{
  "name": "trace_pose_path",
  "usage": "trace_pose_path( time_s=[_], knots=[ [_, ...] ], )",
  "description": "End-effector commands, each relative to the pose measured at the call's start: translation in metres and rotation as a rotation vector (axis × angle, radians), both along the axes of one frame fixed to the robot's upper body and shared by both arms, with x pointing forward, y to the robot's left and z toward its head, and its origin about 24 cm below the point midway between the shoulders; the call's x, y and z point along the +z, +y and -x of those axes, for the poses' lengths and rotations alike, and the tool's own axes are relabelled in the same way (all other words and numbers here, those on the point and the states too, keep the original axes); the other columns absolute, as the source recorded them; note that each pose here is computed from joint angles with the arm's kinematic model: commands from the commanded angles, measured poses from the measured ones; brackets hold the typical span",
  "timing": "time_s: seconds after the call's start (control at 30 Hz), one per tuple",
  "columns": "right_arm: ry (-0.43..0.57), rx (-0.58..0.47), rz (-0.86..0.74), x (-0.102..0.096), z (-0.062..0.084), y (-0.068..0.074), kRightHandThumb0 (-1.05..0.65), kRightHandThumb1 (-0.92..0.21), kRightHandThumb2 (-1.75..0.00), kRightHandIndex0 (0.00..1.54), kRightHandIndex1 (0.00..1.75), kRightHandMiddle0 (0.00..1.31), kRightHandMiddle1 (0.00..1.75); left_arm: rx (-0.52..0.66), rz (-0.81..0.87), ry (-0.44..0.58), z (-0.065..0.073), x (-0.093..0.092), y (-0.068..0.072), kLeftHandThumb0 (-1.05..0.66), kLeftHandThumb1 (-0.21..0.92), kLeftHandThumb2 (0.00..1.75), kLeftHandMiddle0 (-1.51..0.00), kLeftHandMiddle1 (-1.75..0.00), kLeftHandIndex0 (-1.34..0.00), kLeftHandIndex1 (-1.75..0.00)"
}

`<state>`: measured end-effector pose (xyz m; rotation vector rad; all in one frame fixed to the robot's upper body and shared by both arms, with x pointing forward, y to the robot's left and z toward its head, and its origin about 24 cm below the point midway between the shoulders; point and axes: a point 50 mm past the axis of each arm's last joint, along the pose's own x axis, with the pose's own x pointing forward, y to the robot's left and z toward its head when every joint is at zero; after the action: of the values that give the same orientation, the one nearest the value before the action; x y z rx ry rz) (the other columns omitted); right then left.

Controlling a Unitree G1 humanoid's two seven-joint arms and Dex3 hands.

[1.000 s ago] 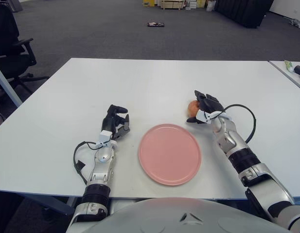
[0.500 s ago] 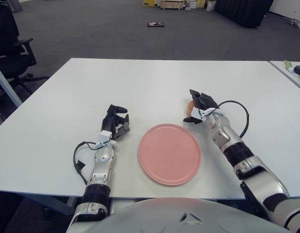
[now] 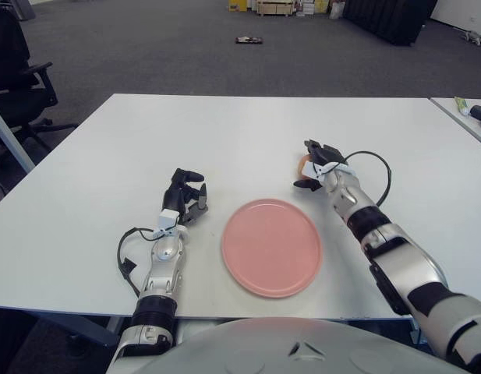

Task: Put the apple into the plate.

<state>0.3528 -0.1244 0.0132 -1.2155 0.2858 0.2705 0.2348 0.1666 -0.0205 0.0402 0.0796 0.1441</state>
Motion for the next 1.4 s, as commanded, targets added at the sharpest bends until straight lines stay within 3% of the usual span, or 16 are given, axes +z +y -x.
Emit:
trace_pose_path(
  time_s=[0.0,0.17,0.3,0.8,0.87,1.03,1.17,1.2,1.23,1.37],
  knots=[
    [0.122,-0.015,0.017,-0.026,0.012,0.004,-0.58,-0.36,-0.93,0.03,0.02,0.0,0.53,0.014,-0.002,0.072,0.007,-0.011,0.002,-0.39,0.64,0.91,-0.53,-1.75,-0.37,-1.75],
    [0.119,-0.031,0.048,-0.031,0.013,0.002,-0.54,-0.36,-0.95,0.08,0.06,0.0,0.64,0.018,-0.006,0.077,0.007,-0.012,0.002,-0.39,0.64,0.92,-0.54,-1.75,-0.37,-1.75],
    [0.122,-0.062,0.057,-0.034,0.015,-0.002,-0.51,-0.38,-0.96,0.02,0.26,0.0,0.74,0.022,-0.003,0.079,0.008,-0.012,0.002,-0.39,0.64,0.91,-0.53,-1.75,-0.36,-1.75],
    [0.1,-0.161,0.061,-0.037,0.017,-0.007,-0.47,-0.38,-0.98,0.0,0.64,0.0,1.02,0.027,-0.013,0.075,0.009,-0.012,0.004,-0.39,0.65,0.9,-0.52,-1.75,-0.36,-1.75],
    [0.093,-0.173,0.063,-0.036,0.017,-0.007,-0.44,-0.36,-1.02,0.0,0.73,0.0,1.07,0.026,-0.014,0.074,0.009,-0.012,0.004,-0.39,0.65,0.9,-0.53,-1.75,-0.36,-1.75],
    [0.077,-0.194,0.069,-0.035,0.016,-0.007,-0.37,-0.29,-1.12,0.0,1.16,0.0,1.36,0.026,-0.014,0.072,0.009,-0.012,0.005,-0.39,0.65,0.89,-0.54,-1.75,-0.36,-1.75],
    [0.07,-0.201,0.07,-0.034,0.016,-0.007,-0.35,-0.27,-1.15,0.0,1.31,0.0,1.51,0.028,-0.012,0.072,0.009,-0.012,0.005,-0.39,0.65,0.89,-0.53,-1.75,-0.36,-1.75],
    [0.067,-0.203,0.067,-0.034,0.015,-0.007,-0.35,-0.28,-1.16,0.0,1.35,0.03,1.59,0.029,-0.012,0.073,0.008,-0.012,0.005,-0.39,0.66,0.89,-0.53,-1.75,-0.36,-1.75],
    [0.065,-0.204,0.065,-0.033,0.015,-0.008,-0.37,-0.37,-1.11,0.0,1.42,0.17,1.65,0.03,-0.011,0.074,0.008,-0.012,0.005,-0.39,0.66,0.89,-0.52,-1.75,-0.36,-1.75],
    [0.056,-0.209,0.055,-0.033,0.015,-0.008,-0.4,-0.47,-1.08,0.01,1.53,0.38,1.72,0.03,-0.011,0.074,0.008,-0.012,0.006,-0.39,0.66,0.89,-0.52,-1.75,-0.35,-1.75]
  ],
)
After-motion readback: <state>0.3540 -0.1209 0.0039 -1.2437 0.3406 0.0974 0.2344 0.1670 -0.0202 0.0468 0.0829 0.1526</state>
